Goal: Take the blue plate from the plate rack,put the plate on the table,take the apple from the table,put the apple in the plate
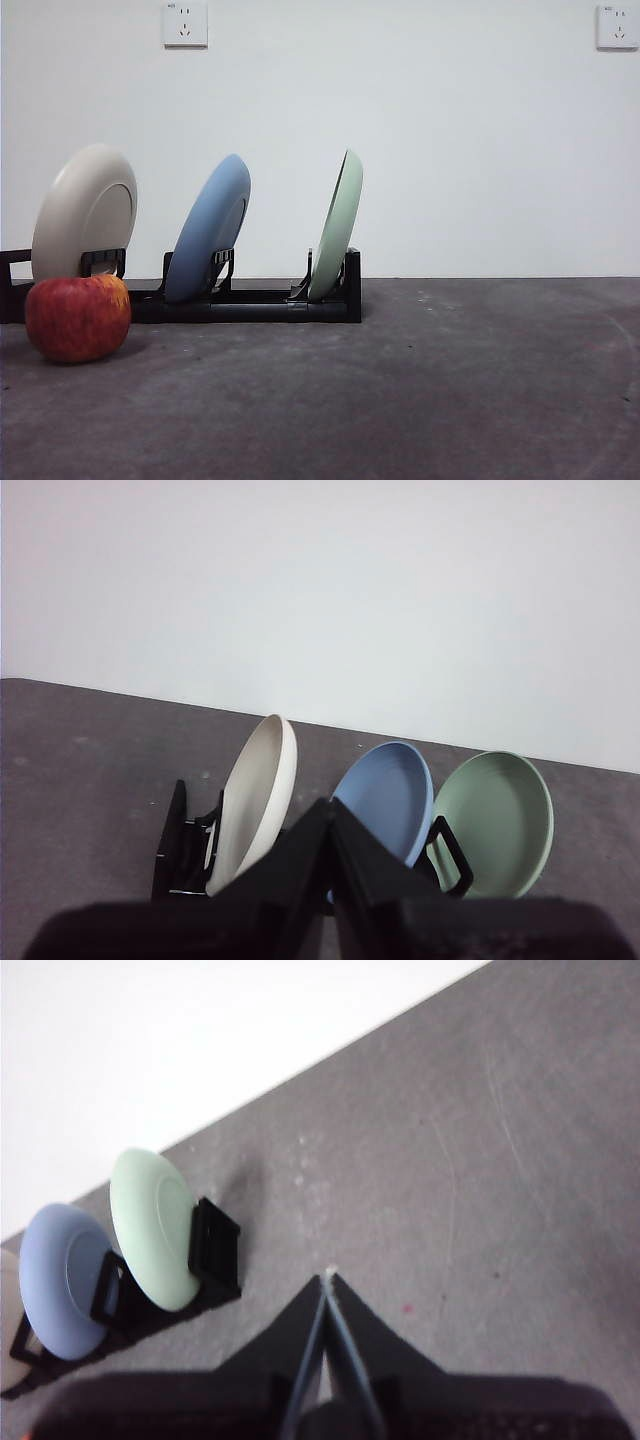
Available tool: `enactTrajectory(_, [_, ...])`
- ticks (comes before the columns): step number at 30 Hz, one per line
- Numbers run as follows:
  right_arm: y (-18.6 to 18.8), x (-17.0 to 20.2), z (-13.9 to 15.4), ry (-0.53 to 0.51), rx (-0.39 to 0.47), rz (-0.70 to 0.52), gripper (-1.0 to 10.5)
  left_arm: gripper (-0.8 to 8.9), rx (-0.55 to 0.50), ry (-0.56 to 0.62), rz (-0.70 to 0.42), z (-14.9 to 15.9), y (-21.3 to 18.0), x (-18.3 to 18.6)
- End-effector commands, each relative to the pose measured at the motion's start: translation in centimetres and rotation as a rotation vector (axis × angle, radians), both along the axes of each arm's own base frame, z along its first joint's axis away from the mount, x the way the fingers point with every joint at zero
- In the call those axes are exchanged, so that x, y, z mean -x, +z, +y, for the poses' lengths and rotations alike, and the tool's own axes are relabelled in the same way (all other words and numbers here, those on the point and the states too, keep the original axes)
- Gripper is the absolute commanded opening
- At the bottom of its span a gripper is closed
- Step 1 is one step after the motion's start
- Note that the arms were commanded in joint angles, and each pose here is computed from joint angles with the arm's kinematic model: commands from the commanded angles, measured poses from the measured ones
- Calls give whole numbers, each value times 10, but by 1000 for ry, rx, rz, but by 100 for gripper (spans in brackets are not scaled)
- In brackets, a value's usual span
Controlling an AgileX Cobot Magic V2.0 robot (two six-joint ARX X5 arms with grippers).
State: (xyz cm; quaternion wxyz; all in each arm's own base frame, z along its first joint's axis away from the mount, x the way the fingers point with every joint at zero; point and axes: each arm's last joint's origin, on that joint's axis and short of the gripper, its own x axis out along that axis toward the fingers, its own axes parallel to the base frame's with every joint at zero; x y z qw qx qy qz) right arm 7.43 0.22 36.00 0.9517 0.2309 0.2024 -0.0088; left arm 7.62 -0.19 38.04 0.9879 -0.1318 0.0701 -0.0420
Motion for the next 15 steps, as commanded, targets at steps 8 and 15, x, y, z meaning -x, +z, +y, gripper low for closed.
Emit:
enactTrajectory(8, [17,-31,6,257,35,151,0,-4,69,-266,237,-6,24,-48])
enactTrajectory(15, [7,-47,8,383,54,302,0,-4,131,-449,383,-10,22,-110])
